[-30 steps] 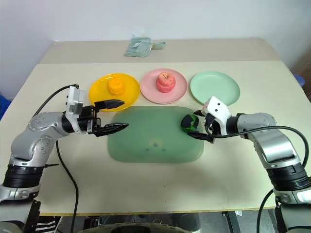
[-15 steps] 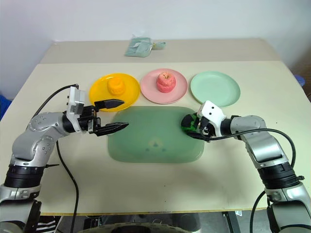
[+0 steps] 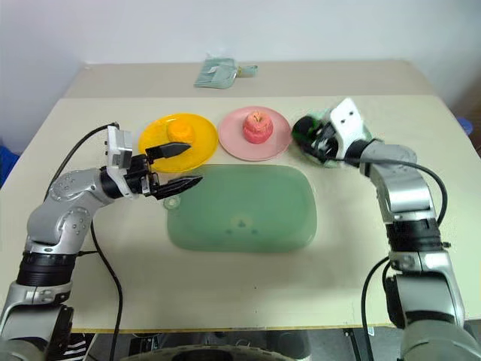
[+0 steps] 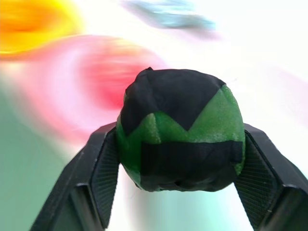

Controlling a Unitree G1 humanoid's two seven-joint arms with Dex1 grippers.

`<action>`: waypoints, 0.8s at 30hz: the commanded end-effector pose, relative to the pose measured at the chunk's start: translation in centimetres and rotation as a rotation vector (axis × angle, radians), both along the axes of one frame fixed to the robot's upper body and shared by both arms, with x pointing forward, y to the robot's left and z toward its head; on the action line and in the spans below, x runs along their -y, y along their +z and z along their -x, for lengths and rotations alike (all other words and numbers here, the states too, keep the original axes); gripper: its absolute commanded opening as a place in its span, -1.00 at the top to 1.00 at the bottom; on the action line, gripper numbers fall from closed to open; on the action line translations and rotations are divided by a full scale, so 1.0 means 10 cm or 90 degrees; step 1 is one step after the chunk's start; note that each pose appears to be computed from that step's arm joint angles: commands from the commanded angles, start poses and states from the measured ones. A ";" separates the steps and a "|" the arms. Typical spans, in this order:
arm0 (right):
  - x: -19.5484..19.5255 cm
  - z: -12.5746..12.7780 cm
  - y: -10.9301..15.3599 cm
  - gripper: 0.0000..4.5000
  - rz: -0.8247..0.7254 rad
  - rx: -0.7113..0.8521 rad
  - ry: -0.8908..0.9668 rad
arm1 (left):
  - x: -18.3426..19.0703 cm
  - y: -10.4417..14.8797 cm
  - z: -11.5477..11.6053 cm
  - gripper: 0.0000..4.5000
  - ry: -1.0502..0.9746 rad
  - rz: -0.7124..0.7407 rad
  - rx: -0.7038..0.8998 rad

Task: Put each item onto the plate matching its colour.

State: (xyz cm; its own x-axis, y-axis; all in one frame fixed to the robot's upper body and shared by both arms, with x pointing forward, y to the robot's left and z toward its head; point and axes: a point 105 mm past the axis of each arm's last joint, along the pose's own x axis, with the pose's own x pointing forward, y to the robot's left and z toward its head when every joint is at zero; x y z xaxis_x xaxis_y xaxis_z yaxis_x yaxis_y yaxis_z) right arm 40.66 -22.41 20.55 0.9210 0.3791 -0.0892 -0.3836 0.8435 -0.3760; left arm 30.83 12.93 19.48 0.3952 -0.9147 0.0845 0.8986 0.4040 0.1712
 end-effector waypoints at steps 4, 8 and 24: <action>0.14 -0.20 -0.09 -0.67 -0.012 0.006 -0.079 | 0.01 0.08 0.03 -1.00 -0.001 -0.004 0.029; 0.10 -0.23 0.10 -0.98 -0.030 0.049 -0.073 | 0.01 0.10 0.08 -1.00 -0.013 0.012 0.014; -0.79 0.95 0.20 -0.98 -0.120 -0.075 0.455 | -0.13 0.03 0.07 -1.00 -0.013 0.005 0.001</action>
State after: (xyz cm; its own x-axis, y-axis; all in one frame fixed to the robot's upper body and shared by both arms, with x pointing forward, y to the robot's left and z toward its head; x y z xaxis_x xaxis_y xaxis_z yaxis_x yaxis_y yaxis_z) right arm 33.34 -15.77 21.14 0.5405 0.8403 -0.0425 -0.8359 0.5306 -0.1408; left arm 30.26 14.13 19.43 0.3847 -0.9191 0.0851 0.9078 0.3934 0.1455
